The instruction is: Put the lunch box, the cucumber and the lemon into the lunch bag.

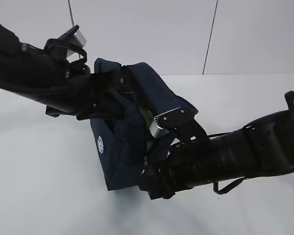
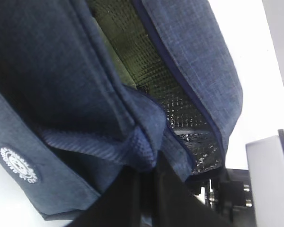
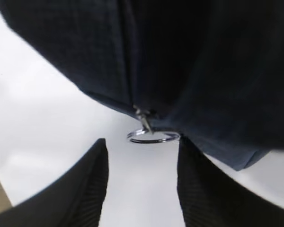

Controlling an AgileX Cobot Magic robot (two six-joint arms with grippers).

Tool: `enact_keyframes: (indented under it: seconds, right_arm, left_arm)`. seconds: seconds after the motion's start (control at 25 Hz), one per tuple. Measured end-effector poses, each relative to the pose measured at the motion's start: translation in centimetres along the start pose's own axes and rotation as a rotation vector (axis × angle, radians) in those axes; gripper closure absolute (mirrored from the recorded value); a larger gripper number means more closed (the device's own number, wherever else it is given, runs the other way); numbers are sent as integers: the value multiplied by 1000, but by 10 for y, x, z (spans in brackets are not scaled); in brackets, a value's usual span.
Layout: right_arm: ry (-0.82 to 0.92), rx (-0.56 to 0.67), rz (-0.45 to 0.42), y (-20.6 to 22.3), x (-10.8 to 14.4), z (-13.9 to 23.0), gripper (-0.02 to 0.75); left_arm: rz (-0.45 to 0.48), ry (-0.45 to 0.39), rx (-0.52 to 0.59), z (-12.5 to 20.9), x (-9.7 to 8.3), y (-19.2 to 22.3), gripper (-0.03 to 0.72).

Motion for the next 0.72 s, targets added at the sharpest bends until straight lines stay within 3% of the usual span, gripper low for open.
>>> enact_keyframes:
  seconds: [0.72]
  right_arm:
    - [-72, -1, 114, 0, -17, -7, 373]
  left_arm:
    - [-1, 4, -4, -1, 0, 0, 691]
Point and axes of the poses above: a point on each arm's last joint axis where the gripper is mounted, y pointing out along that axis toward the gripper, x along the wrist's bending axis when the last joint is at zero, z = x × y, the point moved 6 cm from there along y, pointing out along that axis toward the gripper, and after that the axes turned 4 degrees about y, right-handed, at the moved point
